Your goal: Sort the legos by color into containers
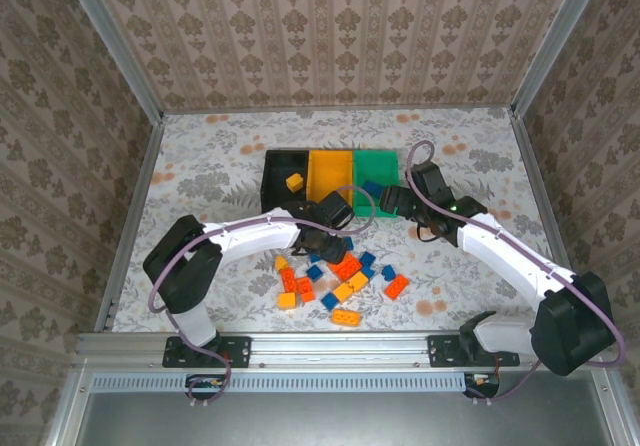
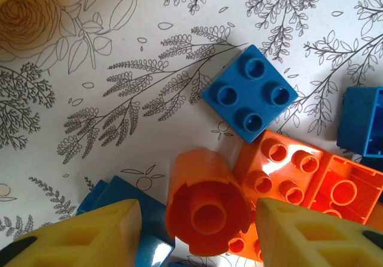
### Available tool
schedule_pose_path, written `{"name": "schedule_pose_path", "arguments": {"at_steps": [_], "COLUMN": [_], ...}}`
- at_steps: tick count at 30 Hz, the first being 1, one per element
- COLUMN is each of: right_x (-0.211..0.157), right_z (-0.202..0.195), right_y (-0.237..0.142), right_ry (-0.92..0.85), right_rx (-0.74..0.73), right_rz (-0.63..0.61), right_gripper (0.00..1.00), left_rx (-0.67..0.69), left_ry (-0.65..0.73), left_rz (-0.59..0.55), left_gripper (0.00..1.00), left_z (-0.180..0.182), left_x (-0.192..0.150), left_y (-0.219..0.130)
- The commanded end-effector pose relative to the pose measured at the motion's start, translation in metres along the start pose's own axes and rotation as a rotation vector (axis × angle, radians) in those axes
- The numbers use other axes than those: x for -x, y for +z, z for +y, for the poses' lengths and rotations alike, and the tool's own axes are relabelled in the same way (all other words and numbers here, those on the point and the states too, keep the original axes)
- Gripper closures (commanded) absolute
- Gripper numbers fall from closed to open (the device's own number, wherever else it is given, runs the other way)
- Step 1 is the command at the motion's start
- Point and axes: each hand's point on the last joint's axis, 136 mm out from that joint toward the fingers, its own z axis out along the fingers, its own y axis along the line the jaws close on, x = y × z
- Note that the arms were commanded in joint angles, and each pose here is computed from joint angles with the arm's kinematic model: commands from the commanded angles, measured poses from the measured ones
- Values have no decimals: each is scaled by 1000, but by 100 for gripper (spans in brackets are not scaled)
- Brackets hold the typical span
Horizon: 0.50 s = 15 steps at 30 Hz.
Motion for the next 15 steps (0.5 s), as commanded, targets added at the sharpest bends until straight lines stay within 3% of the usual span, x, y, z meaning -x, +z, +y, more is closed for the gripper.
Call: {"name": "schedule_pose_path", "arguments": {"at_steps": [1, 5, 10, 15], "right_x": [-3, -3, -3, -2], "right_z": [-5, -7, -7, -9], "right_y": [-5, -6, -6, -6], "right_ry": [7, 13, 15, 23], "right_rx": [3, 5, 7, 6], "right_rz": [7, 4, 3, 1], "right_gripper": [10, 10, 10, 10], "left_rx": [26, 26, 31, 24], "left_ry": [20, 26, 22, 24], "left_rz": [19, 26, 39, 27], "left_gripper": [47, 50, 45, 60], "left_z": [1, 1, 2, 0], "left_x": [0, -1, -4, -2], "left_y": [5, 9, 14, 10]}}
